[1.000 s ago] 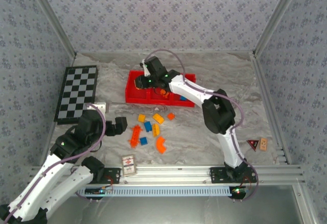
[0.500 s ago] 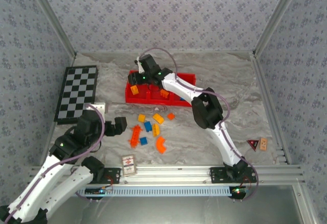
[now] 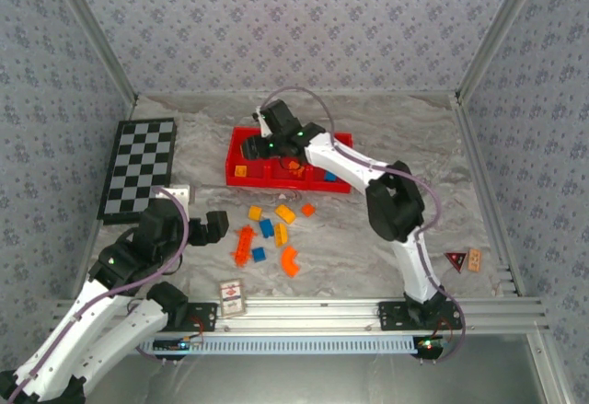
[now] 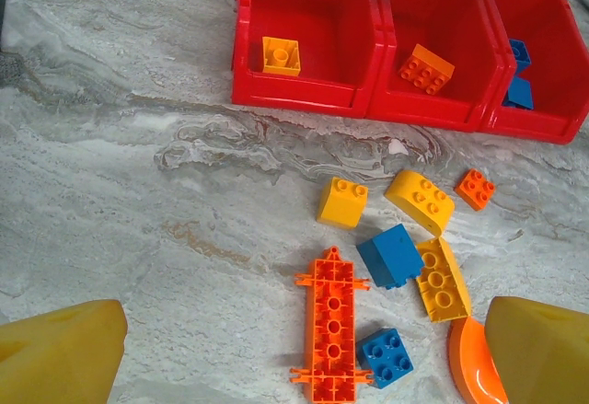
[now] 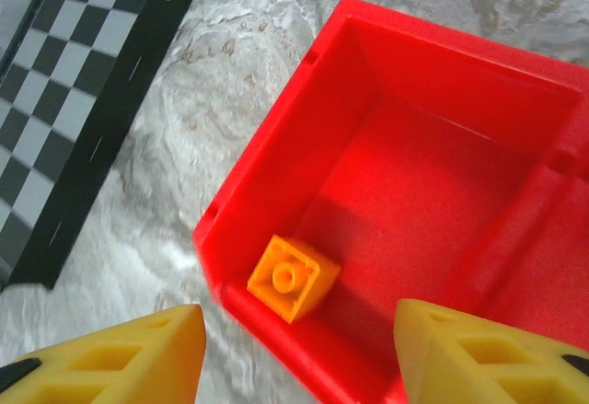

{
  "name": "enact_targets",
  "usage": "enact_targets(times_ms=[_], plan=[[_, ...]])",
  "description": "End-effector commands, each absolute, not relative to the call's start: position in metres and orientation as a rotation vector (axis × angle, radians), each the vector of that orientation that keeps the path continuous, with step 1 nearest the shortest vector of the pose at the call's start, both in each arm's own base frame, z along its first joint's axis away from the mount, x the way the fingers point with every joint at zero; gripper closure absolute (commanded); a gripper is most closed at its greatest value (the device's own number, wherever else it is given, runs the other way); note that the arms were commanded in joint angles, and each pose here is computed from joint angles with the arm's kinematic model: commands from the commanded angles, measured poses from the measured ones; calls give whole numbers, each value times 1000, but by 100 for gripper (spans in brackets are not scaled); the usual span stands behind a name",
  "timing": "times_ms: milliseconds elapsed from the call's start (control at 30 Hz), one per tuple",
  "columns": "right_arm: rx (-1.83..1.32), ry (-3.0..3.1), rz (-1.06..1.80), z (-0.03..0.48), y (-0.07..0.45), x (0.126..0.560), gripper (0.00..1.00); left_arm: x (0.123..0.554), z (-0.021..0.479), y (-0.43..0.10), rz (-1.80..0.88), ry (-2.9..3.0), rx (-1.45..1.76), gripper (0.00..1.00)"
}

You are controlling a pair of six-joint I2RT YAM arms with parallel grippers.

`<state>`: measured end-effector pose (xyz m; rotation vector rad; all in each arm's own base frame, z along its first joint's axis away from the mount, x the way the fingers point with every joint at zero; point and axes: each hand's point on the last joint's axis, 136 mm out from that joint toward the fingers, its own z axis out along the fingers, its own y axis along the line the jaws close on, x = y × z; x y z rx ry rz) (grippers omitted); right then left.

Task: Sort the legos into containers by color
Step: Pick up the lego from the center of the table.

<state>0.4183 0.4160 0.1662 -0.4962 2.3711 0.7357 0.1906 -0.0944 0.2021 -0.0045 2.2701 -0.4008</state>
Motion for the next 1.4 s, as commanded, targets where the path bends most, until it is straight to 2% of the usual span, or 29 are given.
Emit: enact_targets(times_ms=[0, 367, 767, 1067, 1367], plan=[[-522, 2337, 642, 192, 388, 396, 40, 189, 201, -93, -395, 2276, -15, 0], [-507, 2553, 448, 154, 318, 316, 30, 190, 198, -96, -397, 2293, 0, 0], [-466, 2779, 631, 90, 328, 242, 36, 189, 200, -96, -406, 2285, -2, 0], [-478, 2852, 654, 60, 343, 227, 43, 188, 201, -96, -415, 2280, -2, 0], [-473, 2902, 591, 41, 340, 226, 44, 188, 202, -96, -420, 2274, -4, 0]])
